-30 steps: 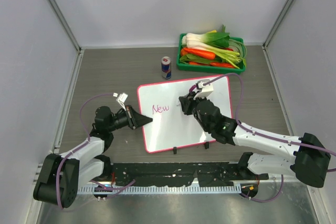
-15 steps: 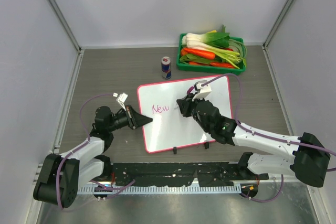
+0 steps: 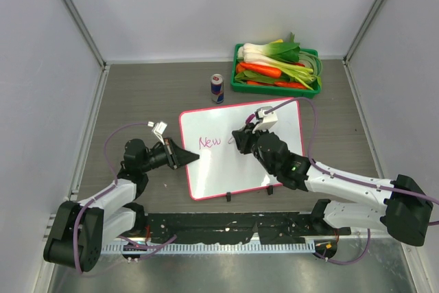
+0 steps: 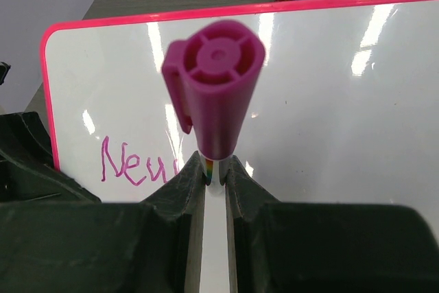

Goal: Write a sentence on the whiteboard

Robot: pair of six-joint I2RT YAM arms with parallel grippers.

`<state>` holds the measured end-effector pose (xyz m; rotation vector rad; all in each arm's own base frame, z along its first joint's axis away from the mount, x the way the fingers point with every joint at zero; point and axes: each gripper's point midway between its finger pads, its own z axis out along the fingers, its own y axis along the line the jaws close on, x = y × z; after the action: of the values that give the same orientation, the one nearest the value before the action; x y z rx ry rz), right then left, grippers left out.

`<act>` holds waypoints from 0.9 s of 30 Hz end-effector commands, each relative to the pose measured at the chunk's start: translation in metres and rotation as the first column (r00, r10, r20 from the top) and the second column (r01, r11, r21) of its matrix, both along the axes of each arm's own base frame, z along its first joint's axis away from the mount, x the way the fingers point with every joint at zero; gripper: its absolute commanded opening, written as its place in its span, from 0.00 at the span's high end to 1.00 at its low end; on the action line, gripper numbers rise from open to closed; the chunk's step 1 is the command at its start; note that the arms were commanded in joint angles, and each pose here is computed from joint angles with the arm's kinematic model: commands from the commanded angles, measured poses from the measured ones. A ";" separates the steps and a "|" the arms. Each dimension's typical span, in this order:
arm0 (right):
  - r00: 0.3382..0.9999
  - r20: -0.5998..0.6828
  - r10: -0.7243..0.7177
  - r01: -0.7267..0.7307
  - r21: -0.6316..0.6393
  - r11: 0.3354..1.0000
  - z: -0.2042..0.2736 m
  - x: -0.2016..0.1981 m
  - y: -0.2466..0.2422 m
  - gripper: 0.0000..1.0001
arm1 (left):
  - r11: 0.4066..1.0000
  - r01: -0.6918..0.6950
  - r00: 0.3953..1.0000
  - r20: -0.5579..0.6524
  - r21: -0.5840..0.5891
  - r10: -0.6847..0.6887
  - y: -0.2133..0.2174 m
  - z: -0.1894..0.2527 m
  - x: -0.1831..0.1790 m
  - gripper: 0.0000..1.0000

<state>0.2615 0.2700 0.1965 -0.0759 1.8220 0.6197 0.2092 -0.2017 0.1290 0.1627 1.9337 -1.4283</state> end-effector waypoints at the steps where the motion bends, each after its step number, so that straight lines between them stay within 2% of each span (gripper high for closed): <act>1: 0.997 0.002 -0.071 0.071 -0.033 0.997 -0.004 0.006 -0.014 0.99 | 0.996 -0.039 0.997 0.064 0.075 0.035 0.005 -0.013 0.008 1.00; 15: 0.995 0.047 -0.084 0.085 -0.011 0.996 0.020 0.012 -0.011 0.99 | 0.996 -0.041 0.997 0.062 0.075 0.036 0.005 -0.013 0.009 1.00; 23: 0.992 0.099 -0.083 0.077 0.063 0.995 0.053 0.012 -0.012 0.99 | 0.996 -0.041 0.997 0.061 0.076 0.036 0.005 -0.013 0.009 1.00; 27: 0.986 0.123 -0.114 0.108 0.053 0.993 0.064 0.019 -0.014 0.99 | 0.996 -0.042 0.998 0.058 0.077 0.038 0.006 -0.014 0.009 1.00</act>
<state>0.2679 0.2602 0.2122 -0.0546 1.7876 0.5643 0.2092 -0.2018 0.1292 0.1648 1.9326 -1.4288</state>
